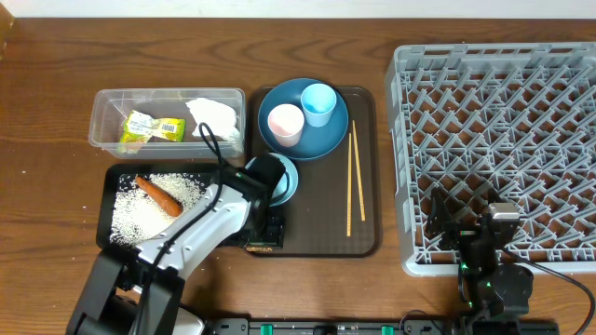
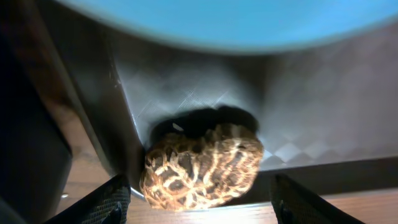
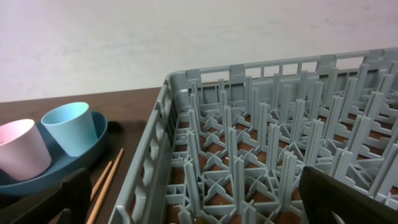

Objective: Sort waste into correct bins and load items into the dishwasher rack
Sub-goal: 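Move the left gripper back right toward the cookie on the brown tray, then close the left gripper on the cookie and lift it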

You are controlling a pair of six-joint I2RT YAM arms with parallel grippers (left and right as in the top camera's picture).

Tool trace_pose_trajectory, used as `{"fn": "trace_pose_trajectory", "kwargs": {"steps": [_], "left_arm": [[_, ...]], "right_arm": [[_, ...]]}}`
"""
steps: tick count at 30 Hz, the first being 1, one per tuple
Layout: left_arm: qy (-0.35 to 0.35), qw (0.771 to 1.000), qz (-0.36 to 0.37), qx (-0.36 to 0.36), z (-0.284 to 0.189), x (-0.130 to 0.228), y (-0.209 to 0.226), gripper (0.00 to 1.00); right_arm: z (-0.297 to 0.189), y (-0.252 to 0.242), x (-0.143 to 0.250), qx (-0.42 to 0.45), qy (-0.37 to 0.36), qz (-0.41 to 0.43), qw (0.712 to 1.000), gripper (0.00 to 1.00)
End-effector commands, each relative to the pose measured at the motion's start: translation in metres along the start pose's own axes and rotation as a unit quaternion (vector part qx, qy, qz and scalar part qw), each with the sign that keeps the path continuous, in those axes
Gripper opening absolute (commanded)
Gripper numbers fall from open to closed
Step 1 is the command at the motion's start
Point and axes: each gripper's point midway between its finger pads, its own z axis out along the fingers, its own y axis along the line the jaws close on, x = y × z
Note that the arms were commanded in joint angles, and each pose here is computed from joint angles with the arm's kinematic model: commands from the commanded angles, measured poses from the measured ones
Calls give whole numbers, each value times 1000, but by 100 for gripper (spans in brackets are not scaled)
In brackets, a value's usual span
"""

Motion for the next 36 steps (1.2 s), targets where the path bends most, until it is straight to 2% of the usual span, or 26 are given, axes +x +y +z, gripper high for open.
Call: {"fn": "trace_pose_trajectory", "kwargs": {"steps": [1, 11, 20, 21, 23, 26, 31, 36], "left_arm": [[12, 1000, 4, -8, 10, 7, 5, 72], [8, 1000, 25, -6, 16, 6, 5, 79], [11, 1000, 25, -7, 19, 5, 5, 78], [11, 1000, 25, -7, 19, 5, 5, 77], [11, 1000, 25, -7, 19, 5, 5, 68], [11, 1000, 25, -7, 19, 5, 5, 61], [13, 1000, 24, -9, 19, 6, 6, 44], [19, 999, 24, -11, 10, 5, 4, 42]], "right_arm": [[0, -1, 0, 1, 0, -4, 1000, 99], [0, -1, 0, 1, 0, -4, 1000, 99], [0, -1, 0, 1, 0, -3, 1000, 99], [0, -1, 0, 1, 0, -4, 1000, 99], [0, -1, 0, 1, 0, -4, 1000, 99], [0, -1, 0, 1, 0, -4, 1000, 99], [0, -1, 0, 1, 0, -4, 1000, 99], [0, -1, 0, 1, 0, -4, 1000, 99]]}}
